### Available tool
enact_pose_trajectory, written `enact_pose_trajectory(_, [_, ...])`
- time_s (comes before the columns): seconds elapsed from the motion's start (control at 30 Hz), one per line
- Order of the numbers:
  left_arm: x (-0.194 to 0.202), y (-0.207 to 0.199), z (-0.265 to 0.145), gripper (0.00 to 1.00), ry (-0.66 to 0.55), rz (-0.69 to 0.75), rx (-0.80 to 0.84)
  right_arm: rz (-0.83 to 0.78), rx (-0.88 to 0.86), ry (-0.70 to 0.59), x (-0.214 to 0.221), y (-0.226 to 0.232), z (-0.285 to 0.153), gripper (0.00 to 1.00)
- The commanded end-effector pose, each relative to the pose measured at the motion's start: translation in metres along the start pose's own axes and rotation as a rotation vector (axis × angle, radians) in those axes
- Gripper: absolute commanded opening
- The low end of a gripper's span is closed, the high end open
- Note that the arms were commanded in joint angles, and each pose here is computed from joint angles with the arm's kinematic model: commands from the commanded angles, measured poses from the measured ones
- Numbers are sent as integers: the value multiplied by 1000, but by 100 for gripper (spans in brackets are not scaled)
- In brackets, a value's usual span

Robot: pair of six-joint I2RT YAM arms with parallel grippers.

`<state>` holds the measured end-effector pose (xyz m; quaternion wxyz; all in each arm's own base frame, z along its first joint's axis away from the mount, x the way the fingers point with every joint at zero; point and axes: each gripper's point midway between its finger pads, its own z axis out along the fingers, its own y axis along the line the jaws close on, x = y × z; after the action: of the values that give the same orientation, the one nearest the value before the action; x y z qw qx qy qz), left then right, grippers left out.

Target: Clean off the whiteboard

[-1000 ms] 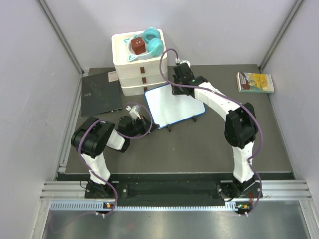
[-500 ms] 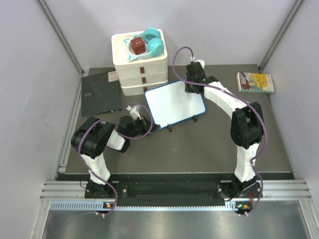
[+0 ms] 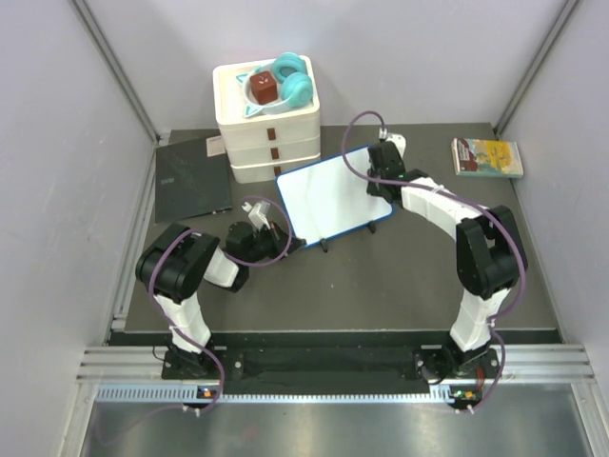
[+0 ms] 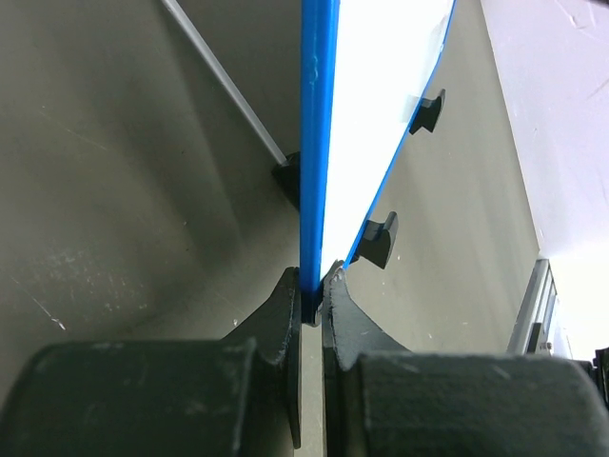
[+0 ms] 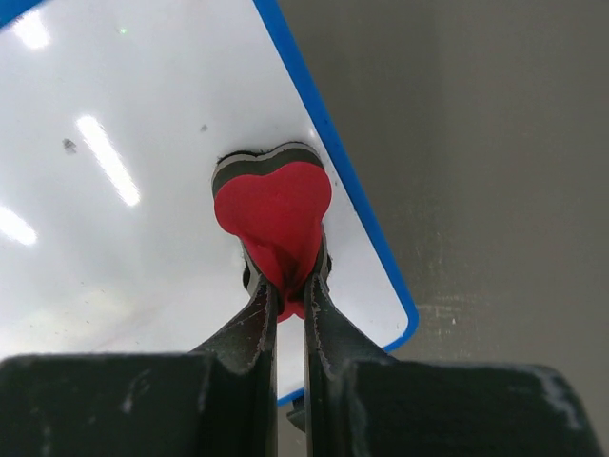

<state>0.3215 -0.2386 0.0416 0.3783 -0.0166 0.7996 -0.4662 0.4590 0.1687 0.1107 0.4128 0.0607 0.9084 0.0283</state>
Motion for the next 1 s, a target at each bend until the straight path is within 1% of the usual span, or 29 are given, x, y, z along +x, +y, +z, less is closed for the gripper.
enact_pose_trajectory(0.0, [46,73,-19,0,121,-21,-307,-84,50,165,78,-9,8,0])
enact_pose_trajectory(0.5, [48,73,-19,0,124,-22,-308,-299,-137,178,131,100,-31,0])
enact_pose_trajectory(0.67, [48,73,-19,0,123,-23,-312,-341,-272,192,144,140,-47,0])
enact_pose_trajectory(0.83, [48,74,-19,0,124,-24,-314,-323,-347,165,130,156,-63,0])
enact_pose_trajectory(0.97, [47,74,-20,0,122,-23,-316,-296,-370,104,101,155,-89,0])
